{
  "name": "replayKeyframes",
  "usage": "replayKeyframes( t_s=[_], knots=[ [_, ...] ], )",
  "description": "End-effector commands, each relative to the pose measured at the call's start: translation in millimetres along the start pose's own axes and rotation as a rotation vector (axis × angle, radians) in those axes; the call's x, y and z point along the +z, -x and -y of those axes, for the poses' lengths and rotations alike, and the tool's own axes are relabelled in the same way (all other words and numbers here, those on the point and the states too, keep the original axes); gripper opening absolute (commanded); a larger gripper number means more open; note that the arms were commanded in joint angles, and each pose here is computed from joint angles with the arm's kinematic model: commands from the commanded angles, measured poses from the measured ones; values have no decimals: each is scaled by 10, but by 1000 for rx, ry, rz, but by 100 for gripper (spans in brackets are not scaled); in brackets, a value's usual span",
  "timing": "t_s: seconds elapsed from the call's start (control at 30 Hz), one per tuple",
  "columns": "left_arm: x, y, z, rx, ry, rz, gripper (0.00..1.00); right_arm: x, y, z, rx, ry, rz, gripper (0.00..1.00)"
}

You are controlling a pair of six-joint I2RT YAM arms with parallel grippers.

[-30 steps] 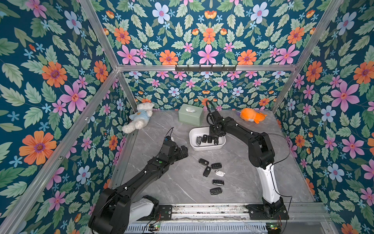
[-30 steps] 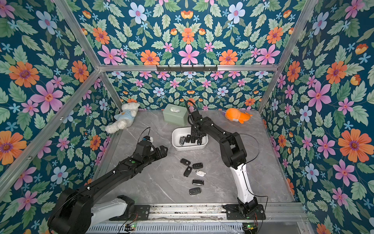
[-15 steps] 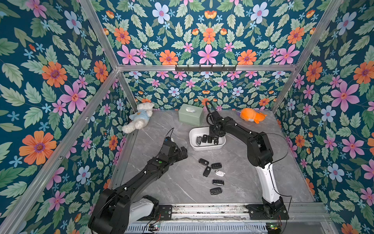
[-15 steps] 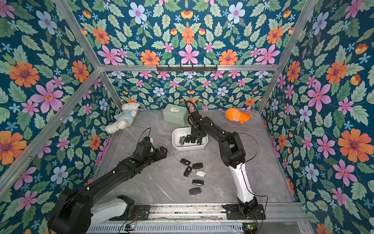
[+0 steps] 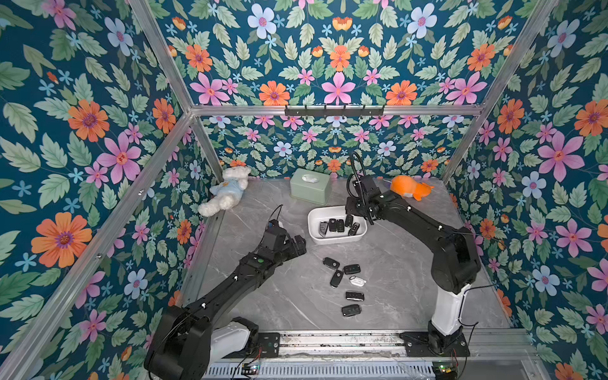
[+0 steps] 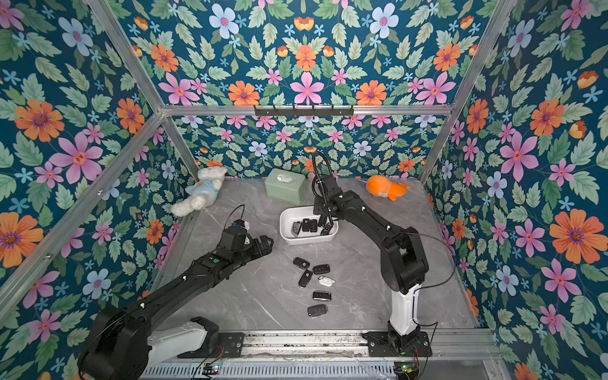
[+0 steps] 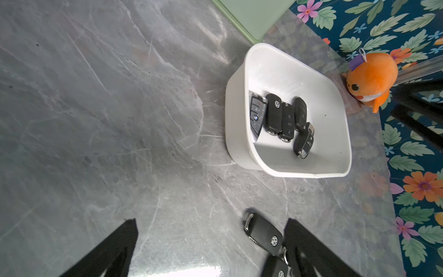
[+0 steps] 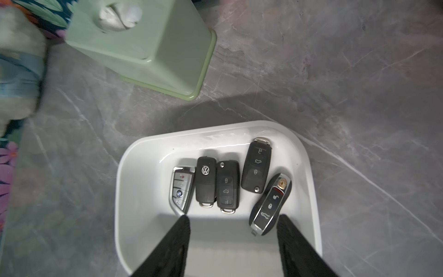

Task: Place the car key into the storage box
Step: Place the car key in the storage box.

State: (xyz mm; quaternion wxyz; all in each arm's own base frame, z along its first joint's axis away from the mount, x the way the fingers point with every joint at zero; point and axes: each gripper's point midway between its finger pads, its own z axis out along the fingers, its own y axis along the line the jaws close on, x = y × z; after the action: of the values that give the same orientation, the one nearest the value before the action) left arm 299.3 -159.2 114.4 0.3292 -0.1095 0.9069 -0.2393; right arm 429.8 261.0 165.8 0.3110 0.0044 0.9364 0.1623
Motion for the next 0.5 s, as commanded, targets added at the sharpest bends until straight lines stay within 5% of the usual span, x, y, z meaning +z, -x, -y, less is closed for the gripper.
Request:
replayKeyframes(
  t_s=[0.0, 0.2, 0.47],
  knots=[
    [19, -88, 71, -73, -28, -34, 98, -252, 154, -110, 37, 109, 147, 68],
    [81, -305, 147, -165, -21, -86, 97, -742, 52, 102, 86, 155, 295, 99],
    [161, -563, 273, -313, 26, -117, 97, -963, -268, 384, 172, 221, 340, 99]
  ],
)
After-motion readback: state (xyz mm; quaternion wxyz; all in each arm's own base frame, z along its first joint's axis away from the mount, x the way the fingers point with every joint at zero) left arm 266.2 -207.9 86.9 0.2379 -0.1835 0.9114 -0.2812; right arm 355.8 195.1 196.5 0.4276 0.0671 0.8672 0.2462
